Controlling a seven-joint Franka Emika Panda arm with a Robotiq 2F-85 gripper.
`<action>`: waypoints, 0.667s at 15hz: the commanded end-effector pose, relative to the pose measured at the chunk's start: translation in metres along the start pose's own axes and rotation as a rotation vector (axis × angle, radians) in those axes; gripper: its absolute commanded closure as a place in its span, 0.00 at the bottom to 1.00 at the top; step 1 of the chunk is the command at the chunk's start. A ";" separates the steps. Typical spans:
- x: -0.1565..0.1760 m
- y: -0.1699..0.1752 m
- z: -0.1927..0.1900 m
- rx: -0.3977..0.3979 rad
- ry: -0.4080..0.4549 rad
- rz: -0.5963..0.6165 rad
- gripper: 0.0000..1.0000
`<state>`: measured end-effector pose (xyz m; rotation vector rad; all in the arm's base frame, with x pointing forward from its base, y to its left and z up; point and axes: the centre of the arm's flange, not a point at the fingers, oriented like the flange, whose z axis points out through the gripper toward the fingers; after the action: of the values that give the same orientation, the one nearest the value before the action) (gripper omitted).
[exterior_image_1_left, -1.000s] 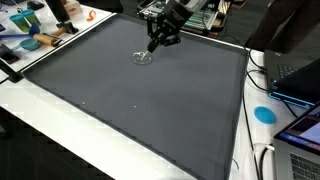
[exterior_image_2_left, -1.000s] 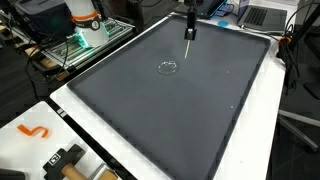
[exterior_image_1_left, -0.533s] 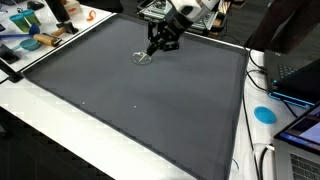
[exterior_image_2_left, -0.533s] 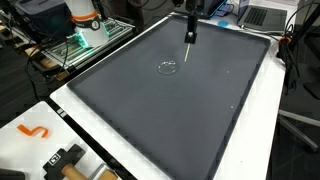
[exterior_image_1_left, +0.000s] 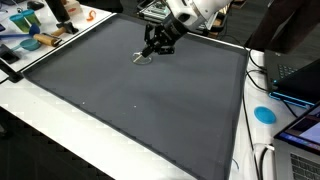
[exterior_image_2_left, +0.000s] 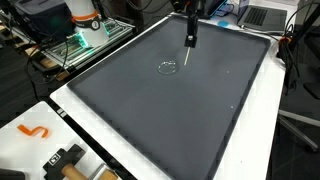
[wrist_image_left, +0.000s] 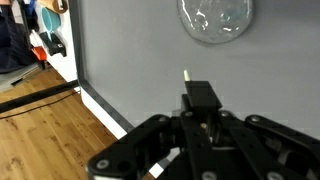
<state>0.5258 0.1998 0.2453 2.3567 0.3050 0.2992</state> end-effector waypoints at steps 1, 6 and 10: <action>0.003 -0.010 0.007 -0.054 0.002 0.020 0.97; 0.005 -0.014 0.016 -0.075 -0.008 0.036 0.97; 0.007 -0.016 0.021 -0.075 -0.006 0.048 0.97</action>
<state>0.5329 0.1991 0.2280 2.3223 0.2476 0.3063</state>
